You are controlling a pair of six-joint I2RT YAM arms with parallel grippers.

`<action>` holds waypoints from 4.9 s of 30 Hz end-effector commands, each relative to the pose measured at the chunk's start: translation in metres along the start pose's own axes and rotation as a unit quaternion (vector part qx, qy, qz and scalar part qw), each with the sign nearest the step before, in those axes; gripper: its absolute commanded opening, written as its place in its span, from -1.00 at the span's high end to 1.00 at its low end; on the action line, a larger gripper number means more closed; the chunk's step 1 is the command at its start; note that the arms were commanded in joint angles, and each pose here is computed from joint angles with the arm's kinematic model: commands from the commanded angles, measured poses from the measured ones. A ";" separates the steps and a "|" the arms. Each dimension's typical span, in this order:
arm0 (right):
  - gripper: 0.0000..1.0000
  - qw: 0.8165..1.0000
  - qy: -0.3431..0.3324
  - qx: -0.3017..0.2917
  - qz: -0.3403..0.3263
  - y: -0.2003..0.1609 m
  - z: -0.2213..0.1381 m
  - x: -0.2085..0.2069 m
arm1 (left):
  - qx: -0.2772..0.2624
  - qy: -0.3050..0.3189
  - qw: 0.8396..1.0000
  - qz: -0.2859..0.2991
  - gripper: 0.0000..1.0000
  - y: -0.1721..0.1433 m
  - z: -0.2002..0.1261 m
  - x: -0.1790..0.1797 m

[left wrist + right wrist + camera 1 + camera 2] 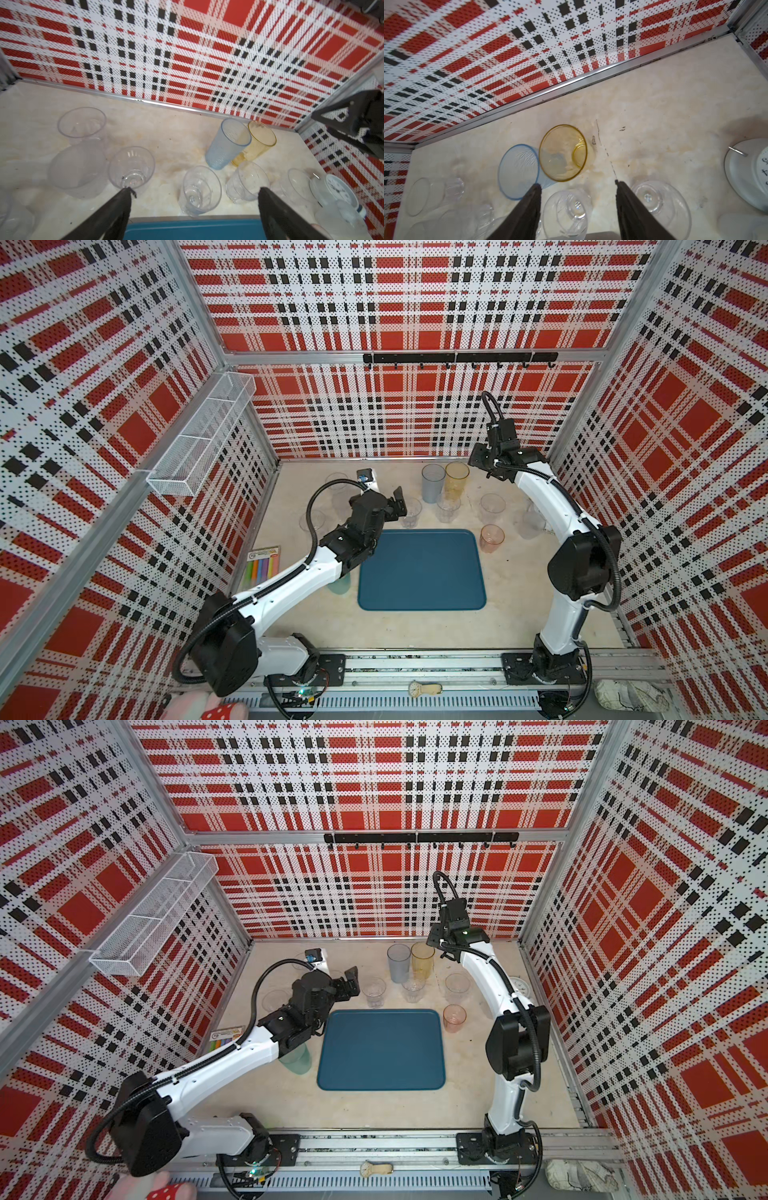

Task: Place the glasses into the tray
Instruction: Pick up the glass from the top-center of the table, then place the glass on the tray, then pick up the glass from the tray.

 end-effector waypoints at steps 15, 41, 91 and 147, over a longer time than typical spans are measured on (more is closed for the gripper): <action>-0.10 0.995 0.002 0.096 -0.005 -0.043 0.097 0.000 | 0.003 -0.041 0.999 0.023 -0.96 -0.009 0.009 -0.025; 0.74 0.994 -0.015 0.110 -0.012 -0.047 0.109 -0.018 | -0.050 -0.045 0.998 -0.012 -0.99 0.029 -0.015 0.007; 0.93 0.876 0.096 0.296 -0.370 -0.254 -0.071 0.184 | -0.096 0.047 0.992 -0.062 -0.92 0.058 -0.050 0.117; -0.22 0.957 0.217 0.154 -0.114 -0.156 -0.096 0.159 | 0.284 0.003 0.959 0.014 -0.05 -0.073 0.008 0.066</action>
Point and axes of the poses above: each gripper's point midway between its finger pads, its own z axis out along the fingers, its own x axis along the line the jaws close on, y = z × x, the point moved 1 cm from there along -z, back along the fingers, and after that the axes turned 5 degrees about -z, right-handed, at the moved point
